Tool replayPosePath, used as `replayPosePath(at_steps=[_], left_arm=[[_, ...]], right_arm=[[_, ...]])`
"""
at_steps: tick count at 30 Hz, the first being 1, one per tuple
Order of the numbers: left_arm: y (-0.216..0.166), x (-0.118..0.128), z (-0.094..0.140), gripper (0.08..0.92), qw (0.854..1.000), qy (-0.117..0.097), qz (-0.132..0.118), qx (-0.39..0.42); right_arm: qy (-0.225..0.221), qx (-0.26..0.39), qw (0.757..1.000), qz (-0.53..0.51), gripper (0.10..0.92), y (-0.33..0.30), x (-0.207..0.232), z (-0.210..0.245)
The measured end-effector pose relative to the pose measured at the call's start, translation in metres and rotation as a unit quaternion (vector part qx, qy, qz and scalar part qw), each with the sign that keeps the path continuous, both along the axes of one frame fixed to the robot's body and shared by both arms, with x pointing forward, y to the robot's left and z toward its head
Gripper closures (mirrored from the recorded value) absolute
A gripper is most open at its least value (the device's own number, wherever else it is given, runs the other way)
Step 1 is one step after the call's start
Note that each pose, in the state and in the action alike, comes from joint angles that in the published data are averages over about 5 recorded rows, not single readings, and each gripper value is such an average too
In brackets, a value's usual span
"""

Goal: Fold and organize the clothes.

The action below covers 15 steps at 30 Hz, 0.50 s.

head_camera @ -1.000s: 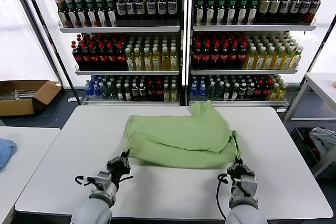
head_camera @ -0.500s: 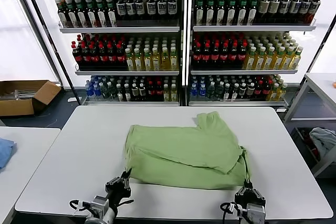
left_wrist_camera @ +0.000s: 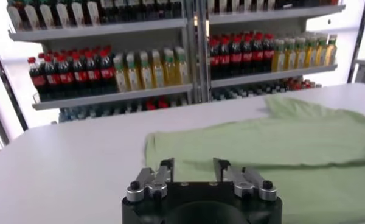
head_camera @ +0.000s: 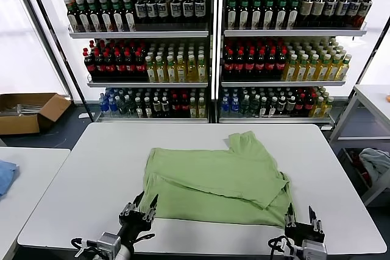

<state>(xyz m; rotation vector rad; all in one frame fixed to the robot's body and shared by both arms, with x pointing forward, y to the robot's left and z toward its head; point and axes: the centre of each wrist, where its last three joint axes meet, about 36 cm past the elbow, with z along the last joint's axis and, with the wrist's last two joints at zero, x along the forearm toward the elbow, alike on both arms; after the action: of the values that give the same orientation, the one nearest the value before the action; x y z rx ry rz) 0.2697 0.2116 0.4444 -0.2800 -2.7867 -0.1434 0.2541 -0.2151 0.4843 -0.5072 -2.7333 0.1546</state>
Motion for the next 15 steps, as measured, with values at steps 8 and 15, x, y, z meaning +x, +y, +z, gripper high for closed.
replayPosePath(at_steps=[8,15], left_arm=[[0.005,0.028,0.011,0.247,0.999,-0.038,-0.002,-0.019],[0.006,0.076,0.009,0.178,0.998,-0.051,-0.030,-0.024]], right_arm=[[-0.040,0.005,0.997,0.062,0.201,-0.037,0.046,-0.003],[-0.029,-0.017,0.985,0.170,0.200,-0.066,0.111,-0.006]])
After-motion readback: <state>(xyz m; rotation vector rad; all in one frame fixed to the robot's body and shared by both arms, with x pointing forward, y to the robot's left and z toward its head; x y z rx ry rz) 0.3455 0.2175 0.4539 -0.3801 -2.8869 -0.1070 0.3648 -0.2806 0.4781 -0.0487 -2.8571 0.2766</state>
